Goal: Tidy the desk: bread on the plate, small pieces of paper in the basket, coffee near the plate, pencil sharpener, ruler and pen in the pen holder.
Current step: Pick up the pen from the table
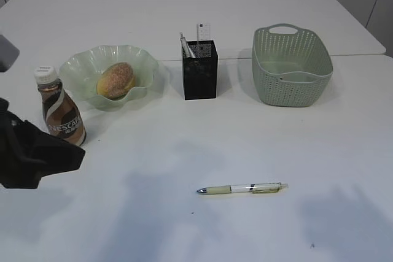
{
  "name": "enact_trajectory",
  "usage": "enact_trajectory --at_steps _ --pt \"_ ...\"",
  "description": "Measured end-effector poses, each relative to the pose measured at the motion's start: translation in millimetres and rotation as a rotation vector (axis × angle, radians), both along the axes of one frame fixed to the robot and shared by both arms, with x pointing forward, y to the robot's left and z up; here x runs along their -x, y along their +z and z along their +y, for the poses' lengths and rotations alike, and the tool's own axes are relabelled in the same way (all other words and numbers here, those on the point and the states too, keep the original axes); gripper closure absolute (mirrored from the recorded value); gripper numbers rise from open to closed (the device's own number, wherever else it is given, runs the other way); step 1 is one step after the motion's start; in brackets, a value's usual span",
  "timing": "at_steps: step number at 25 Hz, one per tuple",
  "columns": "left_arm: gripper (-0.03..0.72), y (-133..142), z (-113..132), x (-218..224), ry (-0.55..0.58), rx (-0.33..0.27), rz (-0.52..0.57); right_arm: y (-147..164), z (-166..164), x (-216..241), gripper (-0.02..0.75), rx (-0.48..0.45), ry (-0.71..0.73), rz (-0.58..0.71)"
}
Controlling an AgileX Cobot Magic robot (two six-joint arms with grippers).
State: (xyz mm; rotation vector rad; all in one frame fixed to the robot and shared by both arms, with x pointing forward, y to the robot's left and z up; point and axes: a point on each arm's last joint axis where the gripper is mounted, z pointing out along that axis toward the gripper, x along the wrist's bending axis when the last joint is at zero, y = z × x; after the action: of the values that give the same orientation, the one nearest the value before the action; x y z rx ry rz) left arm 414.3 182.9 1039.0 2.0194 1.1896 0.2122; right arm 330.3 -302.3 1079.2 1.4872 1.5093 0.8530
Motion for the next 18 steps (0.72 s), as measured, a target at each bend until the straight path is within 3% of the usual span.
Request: enact_trajectory --at_steps 11,18 --pt "0.501 -21 -25 -17 -0.134 0.082 0.020 -4 -7 3 0.477 -0.004 -0.083 0.048" --pt "0.447 -10 -44 -44 -0.228 0.073 -0.019 -4 -7 3 0.477 -0.010 -0.089 0.052"
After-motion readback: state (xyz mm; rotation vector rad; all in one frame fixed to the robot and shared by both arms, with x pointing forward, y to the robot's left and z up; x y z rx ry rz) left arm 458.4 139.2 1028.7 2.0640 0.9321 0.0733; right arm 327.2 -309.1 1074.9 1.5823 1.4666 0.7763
